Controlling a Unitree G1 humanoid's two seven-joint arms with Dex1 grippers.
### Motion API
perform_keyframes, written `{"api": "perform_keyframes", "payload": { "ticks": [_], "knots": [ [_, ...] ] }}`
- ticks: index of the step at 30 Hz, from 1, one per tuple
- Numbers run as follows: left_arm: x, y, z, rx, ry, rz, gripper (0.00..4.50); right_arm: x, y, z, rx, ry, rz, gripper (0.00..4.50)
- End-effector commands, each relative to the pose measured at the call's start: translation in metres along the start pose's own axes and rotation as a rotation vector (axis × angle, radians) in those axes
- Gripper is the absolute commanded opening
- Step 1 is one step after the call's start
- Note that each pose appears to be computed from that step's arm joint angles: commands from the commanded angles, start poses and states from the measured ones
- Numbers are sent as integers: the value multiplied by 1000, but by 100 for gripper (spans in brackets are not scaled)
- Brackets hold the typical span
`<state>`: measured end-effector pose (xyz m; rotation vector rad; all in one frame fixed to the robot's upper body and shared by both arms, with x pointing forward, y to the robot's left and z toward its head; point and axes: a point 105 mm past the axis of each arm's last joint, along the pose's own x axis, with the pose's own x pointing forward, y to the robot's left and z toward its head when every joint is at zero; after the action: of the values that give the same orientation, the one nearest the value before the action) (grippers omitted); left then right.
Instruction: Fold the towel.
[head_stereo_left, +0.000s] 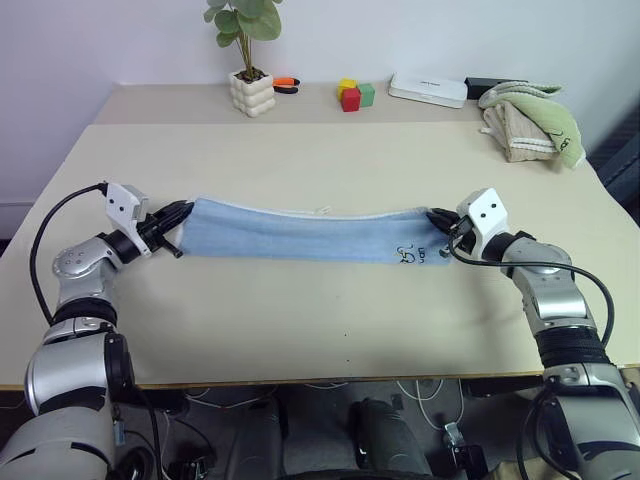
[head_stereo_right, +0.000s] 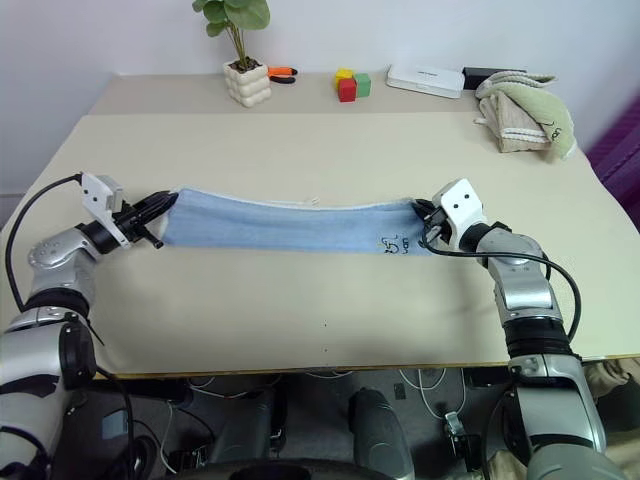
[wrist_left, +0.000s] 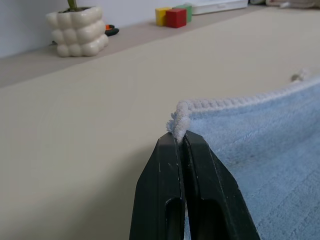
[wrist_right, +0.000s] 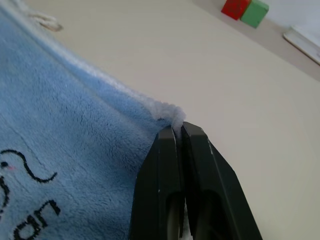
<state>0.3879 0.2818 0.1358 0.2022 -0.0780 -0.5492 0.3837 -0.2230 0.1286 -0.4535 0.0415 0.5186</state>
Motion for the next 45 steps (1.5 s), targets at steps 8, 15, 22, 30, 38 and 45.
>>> {"api": "perform_keyframes", "payload": {
  "ticks": [8, 15, 22, 30, 38, 45],
  "knots": [
    [6, 9, 10, 31, -14, 63, 0, 7, -9, 10, -16, -31, -55, 2],
    [12, 5, -1, 16, 34, 82, 0, 12, -4, 7, -26, -16, -47, 2],
    [11, 12, -2, -142, 26, 112, 60, 12, -2, 4, 11, -7, -38, 29],
    [1, 25, 7, -69, 20, 148, 419, 8, -14, 7, 4, -5, -82, 374],
    [-10, 46, 40, -218, -145, 185, 312, -7, -29, 57, 67, -181, -136, 394],
    [45, 10, 80, -280, -354, 96, 0, 26, 16, 90, 180, -286, -155, 78]
  ]
}}
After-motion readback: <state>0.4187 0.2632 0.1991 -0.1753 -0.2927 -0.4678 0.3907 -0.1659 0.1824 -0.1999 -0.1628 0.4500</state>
